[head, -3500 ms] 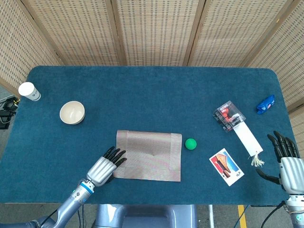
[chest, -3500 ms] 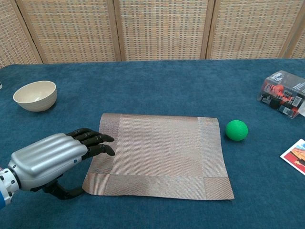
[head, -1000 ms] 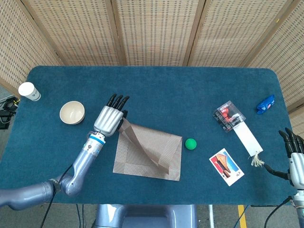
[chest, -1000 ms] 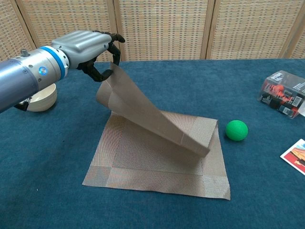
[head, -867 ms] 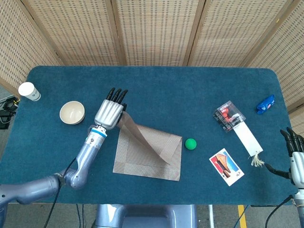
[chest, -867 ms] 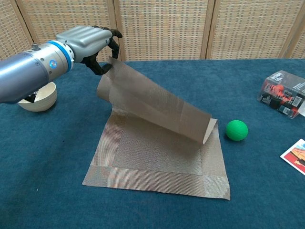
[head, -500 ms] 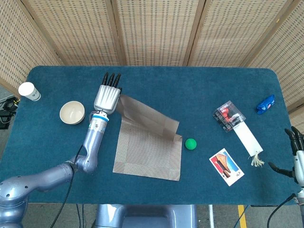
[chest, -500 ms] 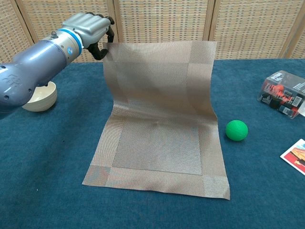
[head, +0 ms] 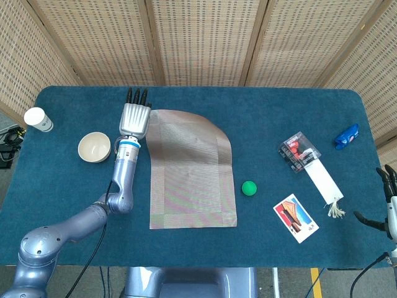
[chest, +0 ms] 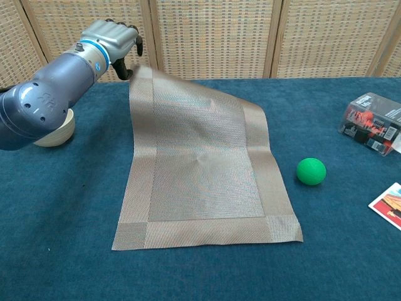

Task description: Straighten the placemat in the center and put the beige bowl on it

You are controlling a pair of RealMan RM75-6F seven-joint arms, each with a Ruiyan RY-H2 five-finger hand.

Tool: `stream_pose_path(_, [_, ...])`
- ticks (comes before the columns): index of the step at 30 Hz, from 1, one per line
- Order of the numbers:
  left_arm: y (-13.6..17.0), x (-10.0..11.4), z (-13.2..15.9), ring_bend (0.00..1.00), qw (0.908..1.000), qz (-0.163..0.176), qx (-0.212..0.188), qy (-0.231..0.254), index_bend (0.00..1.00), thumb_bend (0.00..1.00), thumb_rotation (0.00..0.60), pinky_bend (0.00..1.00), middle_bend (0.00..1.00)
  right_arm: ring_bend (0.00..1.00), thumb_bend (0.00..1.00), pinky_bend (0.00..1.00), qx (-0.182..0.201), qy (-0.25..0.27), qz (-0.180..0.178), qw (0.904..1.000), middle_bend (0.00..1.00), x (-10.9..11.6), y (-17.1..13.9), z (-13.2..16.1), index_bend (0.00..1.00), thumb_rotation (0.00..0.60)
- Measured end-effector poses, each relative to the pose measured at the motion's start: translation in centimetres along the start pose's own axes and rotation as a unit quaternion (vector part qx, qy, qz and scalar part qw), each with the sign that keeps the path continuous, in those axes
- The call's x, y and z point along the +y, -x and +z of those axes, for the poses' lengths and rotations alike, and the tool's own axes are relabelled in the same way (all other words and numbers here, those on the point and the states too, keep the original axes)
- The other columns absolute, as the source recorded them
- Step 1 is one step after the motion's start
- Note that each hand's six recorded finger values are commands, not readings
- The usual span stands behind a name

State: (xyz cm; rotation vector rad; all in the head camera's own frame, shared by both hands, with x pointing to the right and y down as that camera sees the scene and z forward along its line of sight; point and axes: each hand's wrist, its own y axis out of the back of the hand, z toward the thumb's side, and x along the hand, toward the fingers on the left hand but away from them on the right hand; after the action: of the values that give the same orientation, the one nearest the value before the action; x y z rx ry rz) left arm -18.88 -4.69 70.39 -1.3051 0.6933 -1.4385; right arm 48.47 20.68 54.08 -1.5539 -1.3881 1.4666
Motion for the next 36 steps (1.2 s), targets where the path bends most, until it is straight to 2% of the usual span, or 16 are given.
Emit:
stream_pose_path(9, [0.6,1.0,-1.6,0.0,0.9992,0.033,-0.002,0.022,0.0,0.28,0.6,0.0,0.0,0.0,0.13,0.0,0.007,0.001,0.0,1.0,0.0,0.0,-0.2,0.3,0.08,0.6])
stream_pose_path(15, [2.7,1.4,-3.4,0.0,0.9968,0.053,-0.012,0.058,0.0,0.27,0.6,0.0,0.0,0.0,0.13,0.0,0.014,0.001,0.006,0.9999,0.0,-0.2,-0.4,0.7,0.08,0.6])
stream_pose_path(23, [9.5,0.6,-7.5,0.0,0.992,0.05,-0.033,0.111,0.0,0.27,0.6,0.0,0.0,0.0,0.11,0.0,0.019,-0.002,0.018,0.9996,0.0,-0.8,-0.6,1.0,0.09,0.6])
stream_pose_path(31, [19.6,-2.4,-13.3,0.0,0.9929,-0.002,-0.024,0.117,0.0,0.27,0.6,0.0,0.0,0.0,0.06,0.0,0.033,-0.011,0.025,0.9991,0.0,-1.3,-0.9,1.6,0.09,0.6])
stream_pose_path(36, [24.3,-3.1,-15.7,0.0,0.9915,-0.02,-0.009,0.128,0.0,0.27,0.6,0.0,0.0,0.0,0.04,0.0,0.042,-0.012,0.027,0.9987,0.0,-1.4,-1.3,2.1,0.09,0.6])
